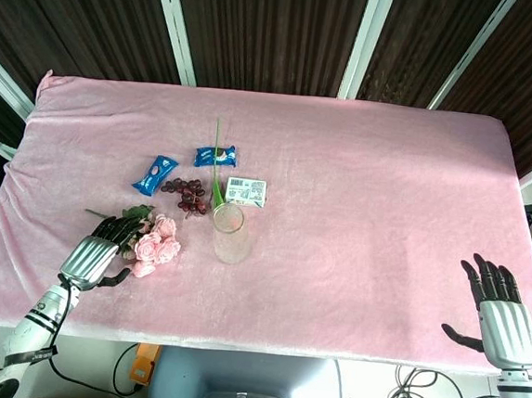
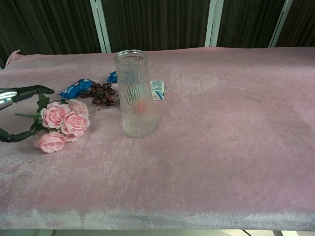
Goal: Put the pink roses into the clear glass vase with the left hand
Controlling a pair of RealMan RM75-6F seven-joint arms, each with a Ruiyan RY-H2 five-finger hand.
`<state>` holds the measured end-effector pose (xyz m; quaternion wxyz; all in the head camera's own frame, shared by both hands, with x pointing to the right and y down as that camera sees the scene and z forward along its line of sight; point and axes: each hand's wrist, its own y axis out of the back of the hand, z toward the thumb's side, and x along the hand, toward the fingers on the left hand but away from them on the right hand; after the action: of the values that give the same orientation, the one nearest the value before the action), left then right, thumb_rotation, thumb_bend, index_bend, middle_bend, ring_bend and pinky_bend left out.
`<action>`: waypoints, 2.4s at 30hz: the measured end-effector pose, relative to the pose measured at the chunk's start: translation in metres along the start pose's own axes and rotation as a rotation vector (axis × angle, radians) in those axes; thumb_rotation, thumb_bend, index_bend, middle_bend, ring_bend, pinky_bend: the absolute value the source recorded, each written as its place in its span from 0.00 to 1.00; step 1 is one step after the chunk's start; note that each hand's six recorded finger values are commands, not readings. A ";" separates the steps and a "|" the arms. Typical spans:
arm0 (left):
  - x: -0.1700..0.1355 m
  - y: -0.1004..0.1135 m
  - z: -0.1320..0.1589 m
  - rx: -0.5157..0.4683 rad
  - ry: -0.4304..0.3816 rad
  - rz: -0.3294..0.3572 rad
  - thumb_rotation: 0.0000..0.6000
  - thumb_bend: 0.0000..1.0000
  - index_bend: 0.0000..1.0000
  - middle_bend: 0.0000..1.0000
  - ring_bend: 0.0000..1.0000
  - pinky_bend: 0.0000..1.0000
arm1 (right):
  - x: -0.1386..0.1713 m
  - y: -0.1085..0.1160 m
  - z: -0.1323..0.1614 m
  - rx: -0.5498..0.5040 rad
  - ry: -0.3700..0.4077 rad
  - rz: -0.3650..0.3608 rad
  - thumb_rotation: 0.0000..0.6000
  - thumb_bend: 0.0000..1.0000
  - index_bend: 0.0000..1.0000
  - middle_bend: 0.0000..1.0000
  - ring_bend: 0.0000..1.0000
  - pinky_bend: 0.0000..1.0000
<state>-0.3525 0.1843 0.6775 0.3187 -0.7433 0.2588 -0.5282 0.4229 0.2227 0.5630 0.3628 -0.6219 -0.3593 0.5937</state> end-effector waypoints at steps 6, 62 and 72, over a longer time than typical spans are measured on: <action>0.001 -0.003 0.002 0.008 -0.011 -0.014 1.00 0.35 0.00 0.00 0.00 0.00 | 0.003 0.004 -0.003 -0.004 -0.008 -0.017 1.00 0.13 0.00 0.00 0.00 0.00; 0.061 0.010 0.010 -0.089 -0.094 0.161 1.00 0.37 0.60 0.64 0.46 0.31 | 0.010 0.006 -0.007 -0.009 -0.018 -0.002 1.00 0.13 0.00 0.00 0.00 0.00; 0.019 0.091 0.040 -0.452 -0.224 0.385 1.00 0.37 0.61 0.63 0.46 0.31 | 0.010 0.004 -0.005 -0.013 -0.004 0.008 1.00 0.13 0.00 0.00 0.00 0.00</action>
<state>-0.3127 0.1183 0.6120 0.2659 -0.7862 0.4689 -0.3020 0.4280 0.2296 0.5545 0.3557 -0.6246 -0.3615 0.5938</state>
